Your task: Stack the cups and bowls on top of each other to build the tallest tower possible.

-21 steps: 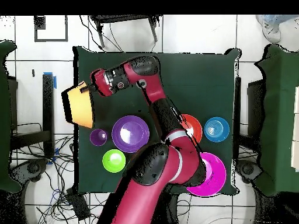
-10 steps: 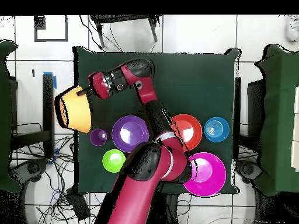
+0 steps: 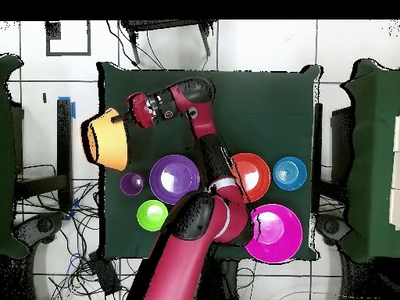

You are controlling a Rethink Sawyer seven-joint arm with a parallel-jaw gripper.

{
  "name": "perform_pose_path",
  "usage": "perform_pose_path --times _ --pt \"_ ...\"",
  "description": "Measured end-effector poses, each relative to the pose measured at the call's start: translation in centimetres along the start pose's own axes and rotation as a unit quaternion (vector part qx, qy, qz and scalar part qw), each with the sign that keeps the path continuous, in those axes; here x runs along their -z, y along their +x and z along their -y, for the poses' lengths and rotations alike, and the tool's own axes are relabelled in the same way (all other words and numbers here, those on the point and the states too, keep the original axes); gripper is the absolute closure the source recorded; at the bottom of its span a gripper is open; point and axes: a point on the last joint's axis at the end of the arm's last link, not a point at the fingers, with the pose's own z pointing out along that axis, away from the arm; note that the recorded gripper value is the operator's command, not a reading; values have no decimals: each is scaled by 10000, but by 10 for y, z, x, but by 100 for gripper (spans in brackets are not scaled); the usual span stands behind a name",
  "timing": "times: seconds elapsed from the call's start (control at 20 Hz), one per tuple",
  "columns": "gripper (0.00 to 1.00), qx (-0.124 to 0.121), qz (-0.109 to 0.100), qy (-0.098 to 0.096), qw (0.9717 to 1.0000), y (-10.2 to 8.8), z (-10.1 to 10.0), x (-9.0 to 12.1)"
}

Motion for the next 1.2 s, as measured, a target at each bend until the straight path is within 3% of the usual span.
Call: perform_pose_path --times 0.05,0.25,0.55,1.2 --pt "100 -20 122 129 9998 -1 3 5" --pt "100 -39 309 304 9991 -2 7 14" --pt "100 6 502 259 9984 -4 6 29" --pt "100 -139 642 143 9977 -7 13 45"
